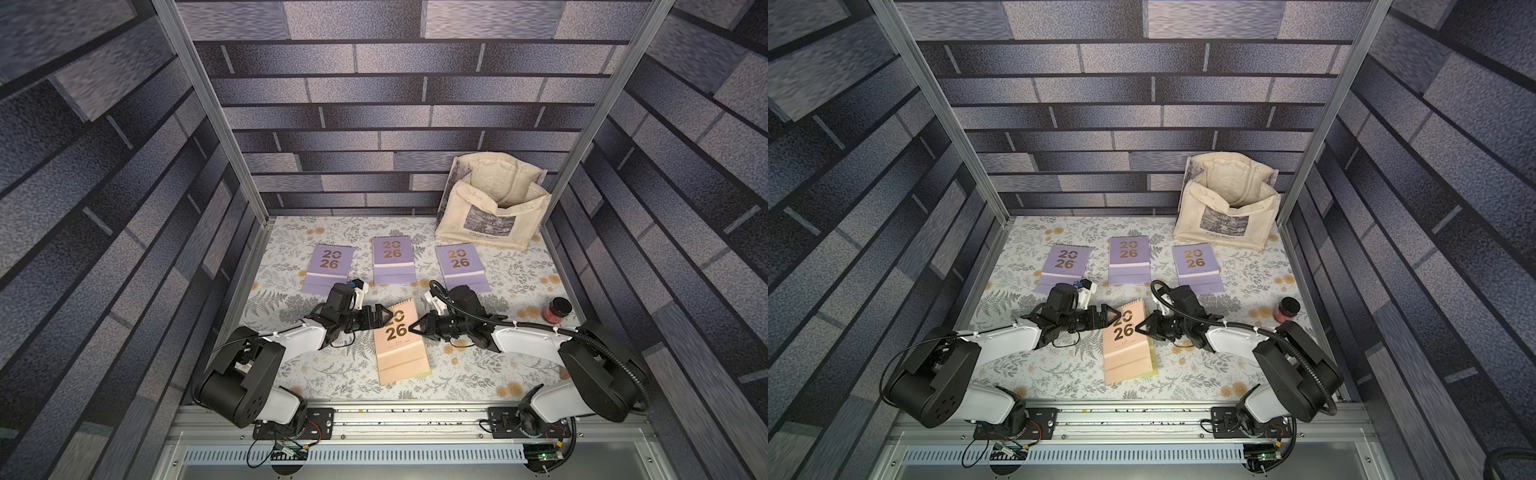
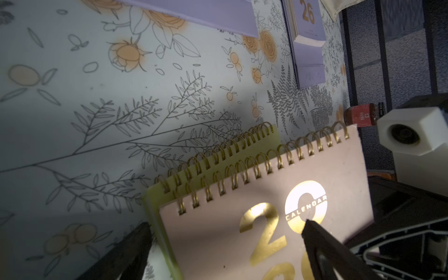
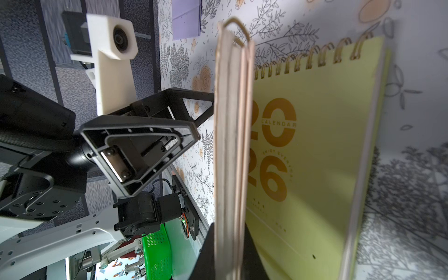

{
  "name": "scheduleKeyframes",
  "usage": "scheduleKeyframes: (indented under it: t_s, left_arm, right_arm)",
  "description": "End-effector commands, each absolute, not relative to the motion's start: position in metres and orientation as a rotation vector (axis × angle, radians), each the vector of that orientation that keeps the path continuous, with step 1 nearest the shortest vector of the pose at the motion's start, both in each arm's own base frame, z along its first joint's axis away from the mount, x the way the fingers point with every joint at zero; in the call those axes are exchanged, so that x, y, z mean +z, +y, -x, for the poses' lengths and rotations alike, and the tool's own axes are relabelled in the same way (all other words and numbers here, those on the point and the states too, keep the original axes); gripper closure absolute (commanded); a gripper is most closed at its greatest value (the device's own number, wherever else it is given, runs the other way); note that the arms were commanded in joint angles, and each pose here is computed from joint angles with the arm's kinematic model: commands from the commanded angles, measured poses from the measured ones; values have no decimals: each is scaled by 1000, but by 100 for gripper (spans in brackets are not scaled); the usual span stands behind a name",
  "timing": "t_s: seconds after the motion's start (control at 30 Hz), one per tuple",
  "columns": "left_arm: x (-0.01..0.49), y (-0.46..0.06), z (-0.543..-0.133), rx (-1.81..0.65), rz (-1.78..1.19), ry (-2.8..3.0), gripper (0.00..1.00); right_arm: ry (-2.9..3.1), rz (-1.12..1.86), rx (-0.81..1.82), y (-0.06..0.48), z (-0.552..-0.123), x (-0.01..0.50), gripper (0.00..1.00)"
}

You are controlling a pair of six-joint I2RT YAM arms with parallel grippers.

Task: Stack the calendars
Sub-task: Place the calendar at the calendar.

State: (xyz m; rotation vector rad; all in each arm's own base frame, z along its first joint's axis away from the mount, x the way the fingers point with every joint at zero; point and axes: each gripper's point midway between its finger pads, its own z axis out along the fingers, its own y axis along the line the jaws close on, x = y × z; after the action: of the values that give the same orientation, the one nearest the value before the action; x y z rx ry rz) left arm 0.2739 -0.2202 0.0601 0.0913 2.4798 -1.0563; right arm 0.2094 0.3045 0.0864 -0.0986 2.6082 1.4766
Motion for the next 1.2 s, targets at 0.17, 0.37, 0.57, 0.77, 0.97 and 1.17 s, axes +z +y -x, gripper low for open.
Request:
scheduleKeyframes:
  t_s: [0.17,0.37,0.57,0.77,0.97,1.17]
  left_arm:
    - [63,-225,-277,-1058,-120,2477,0]
    - [66,-227,-275,-1071,-131,2471,0]
    - [72,-230,-273,-1085,-143,2458,0]
    - [74,-232,-272,-1083,-153,2454,0]
    - [77,-234,-270,-1088,-156,2448,0]
    - [78,-234,-268,-1082,-156,2444,0]
  right_arm:
    - [2671,80,1440,301,-210,71,100]
    - [2688,47,1418,294,-210,65,100]
    - [2686,25,1410,288,-212,65,100]
    - [2691,20,1412,285,-212,64,100]
    - [2693,0,1421,285,-213,61,100]
    - [2669,-45,1411,282,-215,65,100]
